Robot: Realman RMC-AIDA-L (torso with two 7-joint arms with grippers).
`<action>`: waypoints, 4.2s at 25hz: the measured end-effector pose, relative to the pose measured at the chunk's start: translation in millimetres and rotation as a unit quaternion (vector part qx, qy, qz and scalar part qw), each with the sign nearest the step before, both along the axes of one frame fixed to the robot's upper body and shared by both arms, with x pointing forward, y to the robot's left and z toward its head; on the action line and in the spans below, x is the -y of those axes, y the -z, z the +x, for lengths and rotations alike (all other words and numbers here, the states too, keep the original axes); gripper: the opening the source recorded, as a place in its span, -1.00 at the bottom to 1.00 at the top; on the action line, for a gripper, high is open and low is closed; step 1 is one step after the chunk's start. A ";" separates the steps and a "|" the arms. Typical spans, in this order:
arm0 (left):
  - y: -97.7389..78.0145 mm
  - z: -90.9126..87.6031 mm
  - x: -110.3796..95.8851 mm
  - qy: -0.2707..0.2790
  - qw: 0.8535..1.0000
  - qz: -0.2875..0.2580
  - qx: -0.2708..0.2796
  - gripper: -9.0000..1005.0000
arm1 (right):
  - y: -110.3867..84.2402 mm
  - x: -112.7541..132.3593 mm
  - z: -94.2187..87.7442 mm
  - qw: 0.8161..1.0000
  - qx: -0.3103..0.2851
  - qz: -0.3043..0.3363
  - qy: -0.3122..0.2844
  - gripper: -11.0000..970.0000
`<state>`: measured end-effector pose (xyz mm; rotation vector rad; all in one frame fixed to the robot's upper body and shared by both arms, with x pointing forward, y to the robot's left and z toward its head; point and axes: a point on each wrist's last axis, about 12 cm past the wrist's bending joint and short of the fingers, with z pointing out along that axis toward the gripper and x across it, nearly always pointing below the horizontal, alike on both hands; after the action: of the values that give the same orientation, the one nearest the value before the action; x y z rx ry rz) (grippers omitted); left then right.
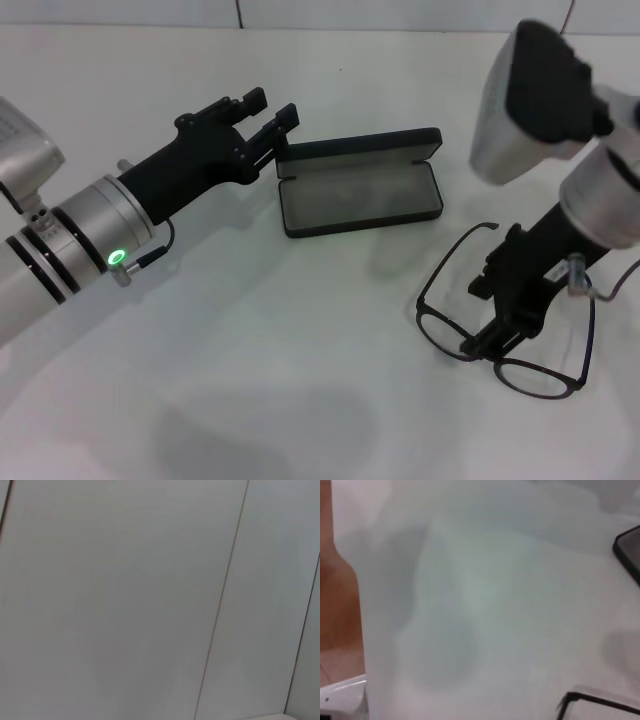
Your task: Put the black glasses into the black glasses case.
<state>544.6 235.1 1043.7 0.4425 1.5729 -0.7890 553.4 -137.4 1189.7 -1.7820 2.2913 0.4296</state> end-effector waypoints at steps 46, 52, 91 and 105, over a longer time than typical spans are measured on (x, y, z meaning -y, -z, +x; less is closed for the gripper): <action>4.0 5.7 10.2 0.014 0.999 0.029 -0.014 -0.01 | 50.1 -22.6 -16.4 0.996 -0.001 -0.087 -0.023 -0.34; 5.1 4.6 10.7 0.017 0.999 0.029 -0.018 -0.01 | 49.1 -20.6 -18.7 0.996 0.006 -0.080 -0.032 -0.54; -51.0 11.1 42.1 0.210 0.975 -0.076 0.004 -0.02 | 99.7 114.7 -37.7 0.862 0.246 0.424 -0.133 -0.83; -69.7 13.3 74.6 0.323 0.943 -0.064 -0.039 -0.01 | 108.8 113.4 -41.2 0.830 0.322 0.425 -0.165 -0.83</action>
<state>558.0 160.5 1113.3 0.8610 1.4406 -1.4132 512.2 -250.8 1080.9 -1.4850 1.0557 0.6435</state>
